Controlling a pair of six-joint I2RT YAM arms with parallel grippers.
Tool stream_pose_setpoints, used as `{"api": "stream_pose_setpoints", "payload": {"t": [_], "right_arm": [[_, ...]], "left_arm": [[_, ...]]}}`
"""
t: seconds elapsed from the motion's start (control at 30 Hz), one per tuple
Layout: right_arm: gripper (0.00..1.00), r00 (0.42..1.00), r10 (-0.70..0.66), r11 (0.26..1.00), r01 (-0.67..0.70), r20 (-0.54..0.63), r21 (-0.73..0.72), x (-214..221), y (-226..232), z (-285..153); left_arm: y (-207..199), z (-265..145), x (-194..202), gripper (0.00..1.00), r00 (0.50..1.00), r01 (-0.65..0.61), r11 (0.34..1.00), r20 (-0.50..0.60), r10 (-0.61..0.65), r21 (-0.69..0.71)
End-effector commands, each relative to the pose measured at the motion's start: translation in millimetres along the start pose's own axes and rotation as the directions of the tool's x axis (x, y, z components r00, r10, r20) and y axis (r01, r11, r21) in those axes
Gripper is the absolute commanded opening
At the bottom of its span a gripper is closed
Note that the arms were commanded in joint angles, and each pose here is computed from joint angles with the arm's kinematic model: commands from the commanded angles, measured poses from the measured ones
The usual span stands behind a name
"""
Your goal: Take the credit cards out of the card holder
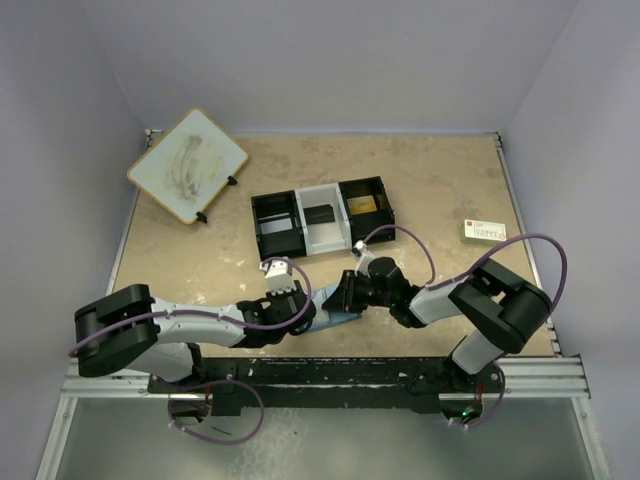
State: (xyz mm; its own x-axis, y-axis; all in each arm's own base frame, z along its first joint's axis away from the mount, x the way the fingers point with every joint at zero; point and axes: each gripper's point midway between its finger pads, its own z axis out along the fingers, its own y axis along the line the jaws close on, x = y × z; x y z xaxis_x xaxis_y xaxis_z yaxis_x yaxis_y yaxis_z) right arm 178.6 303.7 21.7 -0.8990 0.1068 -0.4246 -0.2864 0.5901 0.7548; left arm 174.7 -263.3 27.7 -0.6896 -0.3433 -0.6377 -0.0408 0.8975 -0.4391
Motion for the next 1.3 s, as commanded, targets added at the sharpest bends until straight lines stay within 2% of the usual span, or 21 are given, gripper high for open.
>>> {"api": "stream_pose_setpoints", "payload": {"t": [0.0,0.27,0.37,0.7,1.27], "right_arm": [[0.23,0.999,-0.041,0.997,0.040,-0.018,-0.071,-2.2,14.3,6.9],[0.03,1.000,0.005,0.997,-0.003,0.023,-0.072,-5.7,15.9,0.5],[0.01,0.999,0.012,0.998,-0.011,0.032,-0.059,-6.8,13.0,-0.9],[0.01,0.997,0.056,0.997,-0.053,0.056,-0.051,-7.9,1.9,-11.6],[0.01,0.994,0.060,0.997,-0.064,0.088,0.045,-9.4,-18.7,-23.6]], "left_arm": [[28.5,2.7,24.2,0.23,0.996,-0.044,0.997,-0.078,0.040,-0.056],[33.3,0.5,23.4,0.22,0.997,-0.040,0.997,-0.075,0.036,-0.060],[36.3,0.7,24.3,0.22,0.996,-0.055,0.996,-0.078,0.049,-0.072],[48.6,0.2,24.1,0.21,0.994,-0.085,0.990,-0.076,0.077,-0.115],[38.6,-0.1,20.2,0.20,0.995,-0.077,0.993,-0.069,0.070,-0.093]]}}
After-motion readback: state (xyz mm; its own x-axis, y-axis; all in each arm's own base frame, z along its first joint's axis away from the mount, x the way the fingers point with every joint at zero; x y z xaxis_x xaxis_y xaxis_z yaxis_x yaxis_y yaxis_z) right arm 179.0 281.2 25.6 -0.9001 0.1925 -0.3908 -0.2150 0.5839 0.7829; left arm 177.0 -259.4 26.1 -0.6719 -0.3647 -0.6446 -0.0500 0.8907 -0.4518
